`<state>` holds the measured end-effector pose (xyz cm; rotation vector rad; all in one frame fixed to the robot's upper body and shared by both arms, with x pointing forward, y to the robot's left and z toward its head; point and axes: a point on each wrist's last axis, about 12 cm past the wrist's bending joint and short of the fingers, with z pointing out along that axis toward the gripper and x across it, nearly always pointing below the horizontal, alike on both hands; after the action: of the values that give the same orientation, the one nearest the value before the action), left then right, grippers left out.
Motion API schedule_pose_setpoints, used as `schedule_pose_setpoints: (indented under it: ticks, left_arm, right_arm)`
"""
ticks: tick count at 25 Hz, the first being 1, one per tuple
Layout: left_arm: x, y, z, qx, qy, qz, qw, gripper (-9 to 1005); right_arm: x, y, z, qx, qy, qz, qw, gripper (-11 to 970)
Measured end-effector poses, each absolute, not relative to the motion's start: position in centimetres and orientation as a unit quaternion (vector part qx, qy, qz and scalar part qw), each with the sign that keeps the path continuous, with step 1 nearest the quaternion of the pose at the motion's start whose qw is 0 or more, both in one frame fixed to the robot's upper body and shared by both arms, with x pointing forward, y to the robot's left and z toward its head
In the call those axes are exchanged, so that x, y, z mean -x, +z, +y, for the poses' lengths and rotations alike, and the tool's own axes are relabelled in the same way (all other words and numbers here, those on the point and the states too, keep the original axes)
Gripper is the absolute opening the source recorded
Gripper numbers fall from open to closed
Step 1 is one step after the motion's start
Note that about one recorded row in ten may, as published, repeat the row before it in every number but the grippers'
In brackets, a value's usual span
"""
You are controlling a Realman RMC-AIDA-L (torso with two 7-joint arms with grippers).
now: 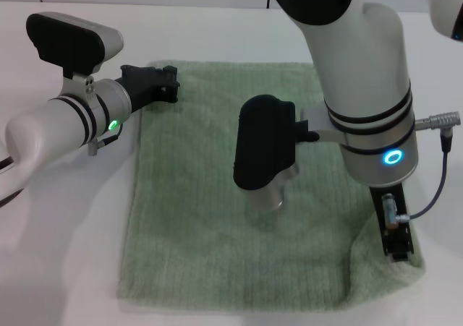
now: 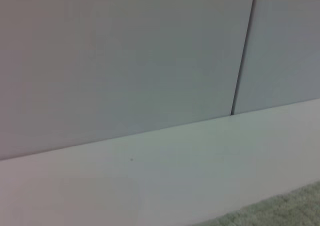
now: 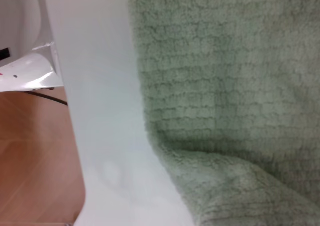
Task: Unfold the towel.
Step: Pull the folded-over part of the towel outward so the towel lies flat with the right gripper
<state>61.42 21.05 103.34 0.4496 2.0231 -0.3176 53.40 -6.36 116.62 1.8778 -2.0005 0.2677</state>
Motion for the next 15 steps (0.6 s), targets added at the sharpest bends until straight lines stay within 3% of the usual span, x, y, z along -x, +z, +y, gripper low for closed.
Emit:
schedule_pose_setpoints:
  ticks: [8, 15]
  left_arm:
    - [-61.2, 103.1, 21.1, -0.185, -0.131, 0.839, 0.496, -2]
    - [-61.2, 103.1, 21.1, -0.184, -0.132, 0.838, 0.496, -2]
  right_arm:
    - [-54.2, 117.7, -5.9, -0.674, 0.112, -0.713, 0.159, 304]
    - [-55.6, 120.2, -4.7, -0.677, 0.11, -0.726, 0.052, 303]
